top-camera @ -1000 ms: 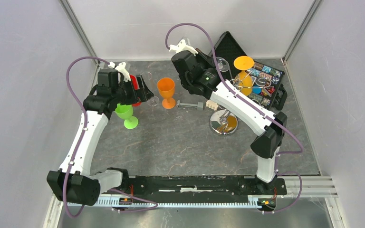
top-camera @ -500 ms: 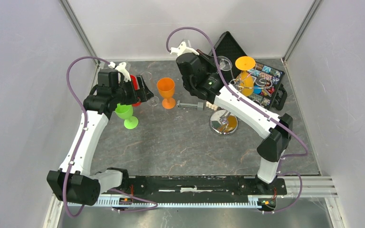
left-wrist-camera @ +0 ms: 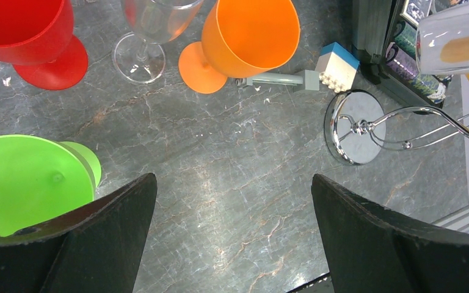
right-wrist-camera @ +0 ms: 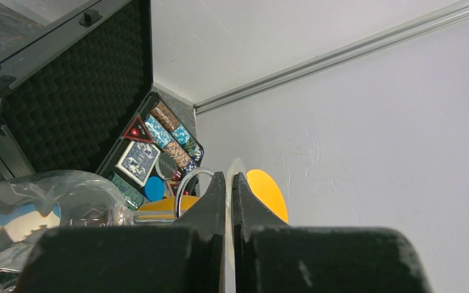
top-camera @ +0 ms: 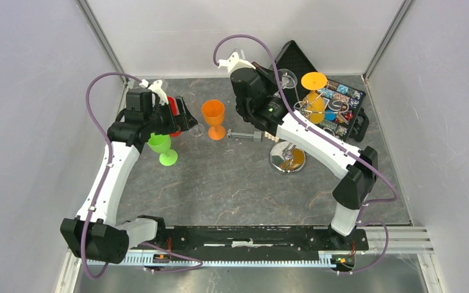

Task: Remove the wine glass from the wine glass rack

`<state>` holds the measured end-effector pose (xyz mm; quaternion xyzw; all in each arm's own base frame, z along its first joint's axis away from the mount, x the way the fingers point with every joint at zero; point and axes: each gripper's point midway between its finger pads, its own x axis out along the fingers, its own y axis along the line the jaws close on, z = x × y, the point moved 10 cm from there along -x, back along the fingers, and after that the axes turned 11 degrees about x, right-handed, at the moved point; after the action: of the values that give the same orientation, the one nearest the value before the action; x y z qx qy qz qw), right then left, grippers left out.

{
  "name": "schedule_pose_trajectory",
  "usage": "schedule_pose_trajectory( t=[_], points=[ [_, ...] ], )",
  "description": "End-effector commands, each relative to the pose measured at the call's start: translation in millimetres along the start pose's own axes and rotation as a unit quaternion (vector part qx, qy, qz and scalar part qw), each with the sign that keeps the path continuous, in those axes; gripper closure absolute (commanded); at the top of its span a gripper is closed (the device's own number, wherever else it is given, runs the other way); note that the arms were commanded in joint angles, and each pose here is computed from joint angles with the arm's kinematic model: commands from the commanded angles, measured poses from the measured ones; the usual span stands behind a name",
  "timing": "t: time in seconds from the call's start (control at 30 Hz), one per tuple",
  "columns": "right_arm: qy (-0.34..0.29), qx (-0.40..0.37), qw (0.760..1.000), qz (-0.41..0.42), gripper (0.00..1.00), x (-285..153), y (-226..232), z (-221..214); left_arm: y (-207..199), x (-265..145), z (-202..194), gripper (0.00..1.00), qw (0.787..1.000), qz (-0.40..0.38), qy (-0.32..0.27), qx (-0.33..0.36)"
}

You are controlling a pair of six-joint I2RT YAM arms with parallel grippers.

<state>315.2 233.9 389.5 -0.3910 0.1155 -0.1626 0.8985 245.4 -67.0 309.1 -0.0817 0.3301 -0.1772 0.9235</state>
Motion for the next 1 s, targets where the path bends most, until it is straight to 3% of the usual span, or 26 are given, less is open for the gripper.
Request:
schedule_pose_trajectory(
  t=[0.0,0.53,0.97],
  points=[
    [-0.025,0.059,0.998,-0.003,1.0,-3,-25,10,4,1,1,0.0,1.0,0.006,-0.003,0.021],
    [0.002,0.051,0.997,-0.064,1.0,17,-25,2,4,1,0,0.0,1.0,0.007,-0.001,0.022],
    [-0.005,0.04,0.999,-0.01,1.0,6,-38,-1,4,4,-1,0.0,1.0,0.003,0.002,0.02]
  ],
)
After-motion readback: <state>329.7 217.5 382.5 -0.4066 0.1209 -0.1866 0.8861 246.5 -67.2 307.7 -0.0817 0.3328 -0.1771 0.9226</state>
